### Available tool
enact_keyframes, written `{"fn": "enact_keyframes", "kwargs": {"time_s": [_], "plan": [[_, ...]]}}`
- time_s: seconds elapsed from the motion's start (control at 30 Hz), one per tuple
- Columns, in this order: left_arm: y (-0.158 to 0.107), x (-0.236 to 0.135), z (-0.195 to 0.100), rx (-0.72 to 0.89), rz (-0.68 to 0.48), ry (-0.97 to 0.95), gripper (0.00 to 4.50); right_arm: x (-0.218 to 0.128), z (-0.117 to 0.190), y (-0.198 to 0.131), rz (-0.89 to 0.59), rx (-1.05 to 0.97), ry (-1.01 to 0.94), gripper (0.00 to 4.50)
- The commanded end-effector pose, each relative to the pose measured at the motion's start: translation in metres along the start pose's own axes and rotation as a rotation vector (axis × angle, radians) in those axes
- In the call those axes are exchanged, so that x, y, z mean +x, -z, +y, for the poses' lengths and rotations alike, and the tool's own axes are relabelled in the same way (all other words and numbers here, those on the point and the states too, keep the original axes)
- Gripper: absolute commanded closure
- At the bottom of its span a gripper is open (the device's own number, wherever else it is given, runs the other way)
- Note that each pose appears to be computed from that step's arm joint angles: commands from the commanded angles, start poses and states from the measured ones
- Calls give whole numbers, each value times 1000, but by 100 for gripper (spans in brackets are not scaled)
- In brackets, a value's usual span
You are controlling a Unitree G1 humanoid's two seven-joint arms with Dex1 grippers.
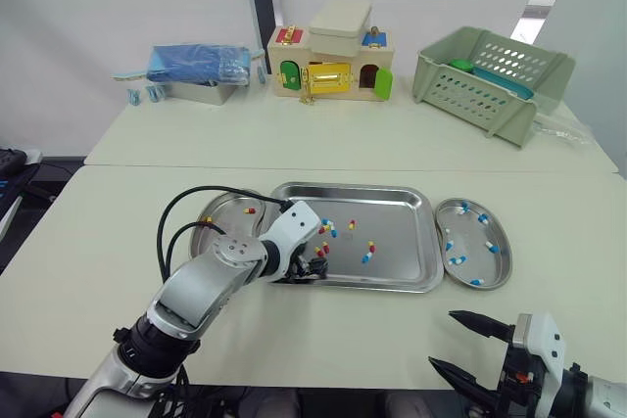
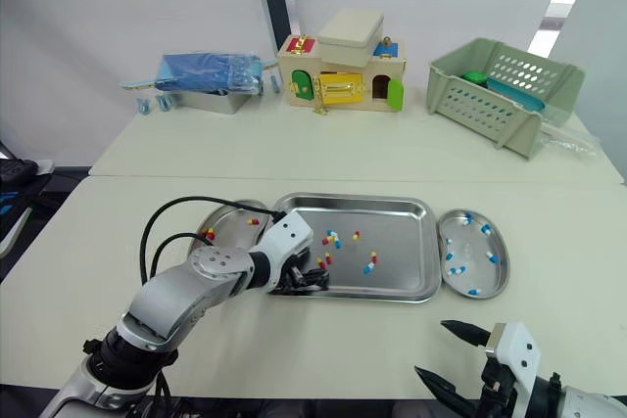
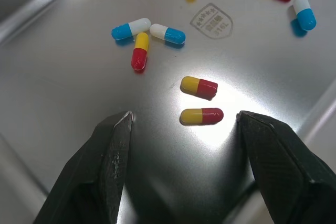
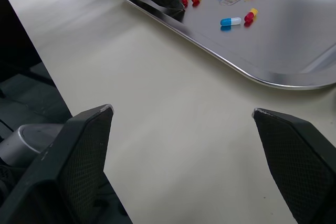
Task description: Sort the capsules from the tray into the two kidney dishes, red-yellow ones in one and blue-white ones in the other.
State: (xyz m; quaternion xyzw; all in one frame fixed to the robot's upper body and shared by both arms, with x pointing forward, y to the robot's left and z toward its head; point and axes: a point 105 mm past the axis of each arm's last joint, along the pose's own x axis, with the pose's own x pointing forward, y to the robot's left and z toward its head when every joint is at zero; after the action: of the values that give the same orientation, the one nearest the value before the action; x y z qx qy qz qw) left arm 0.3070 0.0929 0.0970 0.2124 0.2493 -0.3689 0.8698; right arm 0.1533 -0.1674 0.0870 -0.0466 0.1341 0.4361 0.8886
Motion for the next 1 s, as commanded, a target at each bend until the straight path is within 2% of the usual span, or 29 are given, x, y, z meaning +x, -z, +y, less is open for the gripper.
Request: {"fn": "enact_keyframes", "kwargs": {"time_s": [0.03, 0.1, 0.33, 0.67, 1.0], "plan": [[-7, -1, 2, 16, -26, -17, 137, 1, 4, -6, -18, -24, -11, 0], [-7, -1, 0, 19, -24, -12, 175, 1, 4, -6, -19, -23, -11, 0], [-6, -2, 2, 18, -19, -23, 393, 2, 4, -6, -17, -22, -15, 0], [-11, -18, 9, -7, -49, -17, 393, 4, 2, -7, -20, -29, -22, 0], [-19, -78, 51, -159, -98, -25, 393, 6, 4, -6, -29, -31, -43, 0]]}}
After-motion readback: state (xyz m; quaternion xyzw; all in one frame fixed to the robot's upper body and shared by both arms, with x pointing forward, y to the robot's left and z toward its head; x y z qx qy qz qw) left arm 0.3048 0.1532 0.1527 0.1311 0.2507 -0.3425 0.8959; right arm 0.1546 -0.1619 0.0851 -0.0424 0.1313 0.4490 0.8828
